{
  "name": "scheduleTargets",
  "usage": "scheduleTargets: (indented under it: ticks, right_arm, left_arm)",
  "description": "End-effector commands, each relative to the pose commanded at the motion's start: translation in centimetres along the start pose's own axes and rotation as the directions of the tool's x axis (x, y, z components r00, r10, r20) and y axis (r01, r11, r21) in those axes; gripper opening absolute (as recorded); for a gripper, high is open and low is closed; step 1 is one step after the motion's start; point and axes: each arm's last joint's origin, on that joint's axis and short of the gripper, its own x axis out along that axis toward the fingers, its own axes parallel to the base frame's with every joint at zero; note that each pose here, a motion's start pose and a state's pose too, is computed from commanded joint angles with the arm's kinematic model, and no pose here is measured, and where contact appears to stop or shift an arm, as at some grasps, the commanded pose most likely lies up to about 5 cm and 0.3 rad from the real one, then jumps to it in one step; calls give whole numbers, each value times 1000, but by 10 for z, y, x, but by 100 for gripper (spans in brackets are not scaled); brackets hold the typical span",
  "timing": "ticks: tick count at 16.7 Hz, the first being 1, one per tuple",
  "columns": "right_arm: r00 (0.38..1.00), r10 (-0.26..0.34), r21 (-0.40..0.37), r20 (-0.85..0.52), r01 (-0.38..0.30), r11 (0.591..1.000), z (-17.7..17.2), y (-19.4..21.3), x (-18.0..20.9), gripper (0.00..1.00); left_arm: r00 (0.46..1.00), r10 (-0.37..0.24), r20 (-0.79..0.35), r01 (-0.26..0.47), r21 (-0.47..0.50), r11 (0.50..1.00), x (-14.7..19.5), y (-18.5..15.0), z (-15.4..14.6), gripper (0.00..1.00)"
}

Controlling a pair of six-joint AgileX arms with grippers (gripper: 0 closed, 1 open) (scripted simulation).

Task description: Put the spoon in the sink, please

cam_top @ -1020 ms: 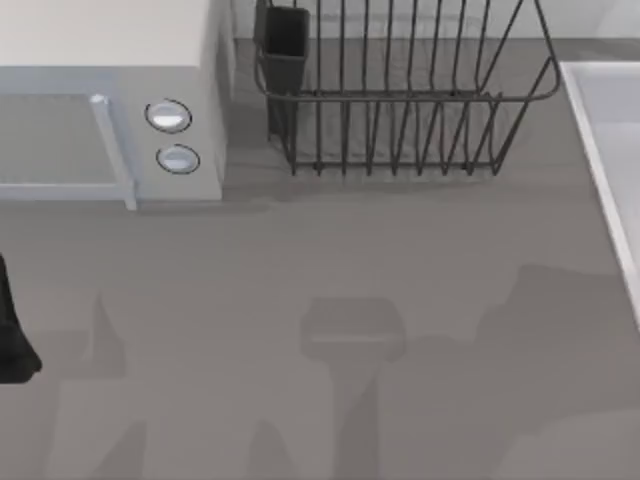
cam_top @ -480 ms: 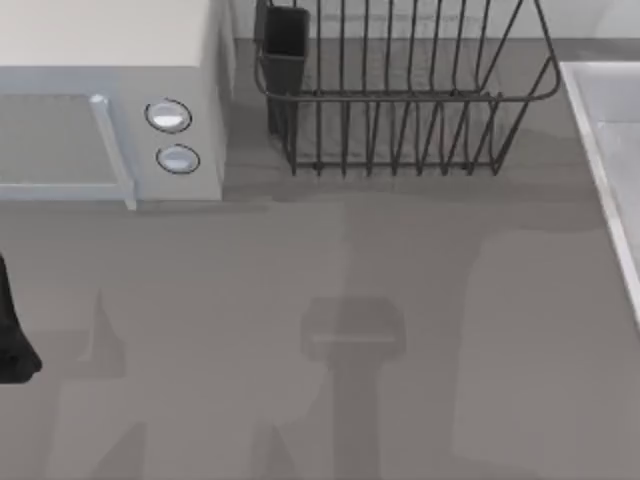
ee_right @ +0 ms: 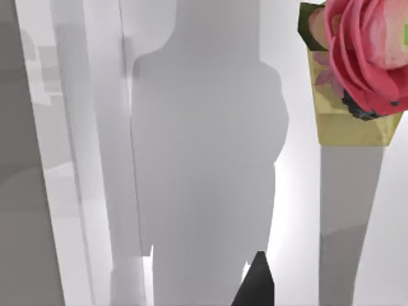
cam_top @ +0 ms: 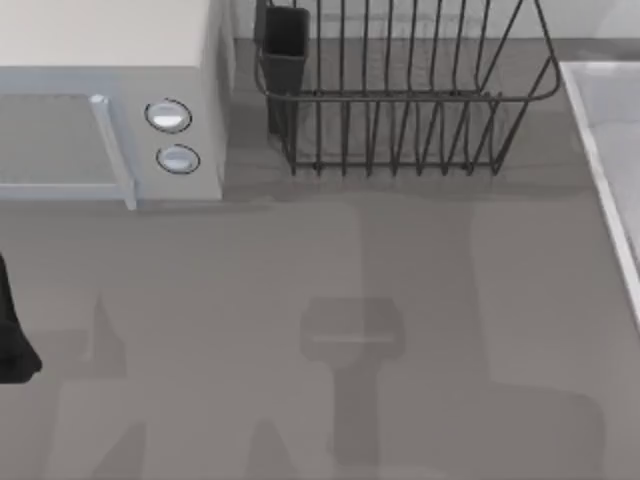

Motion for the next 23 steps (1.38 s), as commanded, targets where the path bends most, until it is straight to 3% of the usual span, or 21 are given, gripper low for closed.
scheduleTargets:
  ticks: [8, 16, 22, 23]
  right_arm:
    - [1000, 0, 6, 8, 0, 1000, 2, -2, 3, 0]
    - [1000, 2, 1, -14, -2, 1000, 0, 0, 42, 0]
    - [1000, 0, 1, -2, 0, 1000, 0, 1, 44, 0]
    - [1000, 0, 1, -2, 0, 1000, 0, 1, 44, 8]
  left_arm:
    - [1000, 0, 0, 0, 0, 1000, 0, 0, 0, 100]
    - [1000, 0, 0, 0, 0, 1000, 0, 0, 0, 100]
    - [1000, 0, 0, 0, 0, 1000, 0, 0, 0, 100]
    - [1000, 0, 0, 0, 0, 1000, 0, 0, 0, 100]
